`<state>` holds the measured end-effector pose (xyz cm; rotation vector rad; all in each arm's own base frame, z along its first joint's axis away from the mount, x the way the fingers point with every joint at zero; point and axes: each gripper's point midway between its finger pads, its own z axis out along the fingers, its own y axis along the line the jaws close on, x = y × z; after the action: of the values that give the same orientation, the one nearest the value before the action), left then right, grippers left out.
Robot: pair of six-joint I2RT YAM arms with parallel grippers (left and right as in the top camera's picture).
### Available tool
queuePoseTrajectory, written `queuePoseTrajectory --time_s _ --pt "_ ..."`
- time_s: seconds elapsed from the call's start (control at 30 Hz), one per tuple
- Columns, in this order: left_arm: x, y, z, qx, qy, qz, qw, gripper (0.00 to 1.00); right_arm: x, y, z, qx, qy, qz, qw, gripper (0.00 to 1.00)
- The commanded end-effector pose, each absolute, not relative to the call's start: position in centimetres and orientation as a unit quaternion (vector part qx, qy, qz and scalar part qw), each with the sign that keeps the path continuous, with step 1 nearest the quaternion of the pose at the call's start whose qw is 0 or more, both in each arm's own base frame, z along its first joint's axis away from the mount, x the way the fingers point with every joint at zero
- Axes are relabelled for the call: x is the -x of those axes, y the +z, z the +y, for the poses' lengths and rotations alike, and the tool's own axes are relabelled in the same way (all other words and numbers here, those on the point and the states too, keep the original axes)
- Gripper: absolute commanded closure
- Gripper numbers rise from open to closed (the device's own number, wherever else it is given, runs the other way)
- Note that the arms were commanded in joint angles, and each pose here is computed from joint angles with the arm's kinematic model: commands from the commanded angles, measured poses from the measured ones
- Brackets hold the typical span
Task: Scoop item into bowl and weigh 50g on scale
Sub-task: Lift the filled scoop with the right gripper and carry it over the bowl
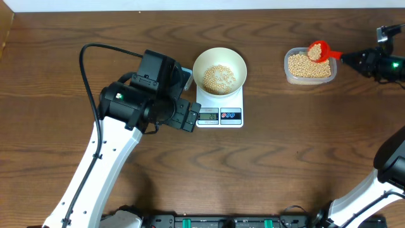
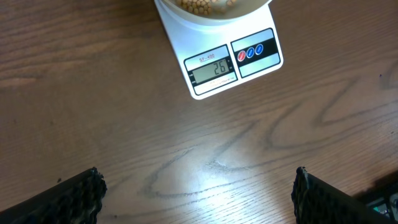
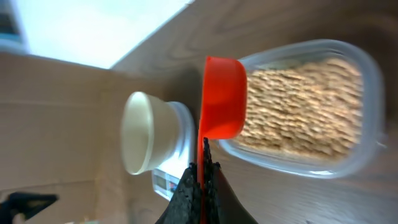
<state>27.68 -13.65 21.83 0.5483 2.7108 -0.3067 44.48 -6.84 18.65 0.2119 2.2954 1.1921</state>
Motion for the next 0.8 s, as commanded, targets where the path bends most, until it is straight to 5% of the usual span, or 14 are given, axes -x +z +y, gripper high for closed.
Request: queuePoseTrajectory --time_s 0.0,0.77 --pt "-27.5 21.7 -13.4 -0.200 -0.102 0.958 0.178 0.02 -44.7 21.1 -5.3 -0.044 0.509 0.807 0.296 0.99" --pt "-27.5 21.7 -13.4 -0.200 -0.102 0.958 0.178 0.02 -46.7 23.2 7.1 0.058 0.572 0.779 0.249 0.99"
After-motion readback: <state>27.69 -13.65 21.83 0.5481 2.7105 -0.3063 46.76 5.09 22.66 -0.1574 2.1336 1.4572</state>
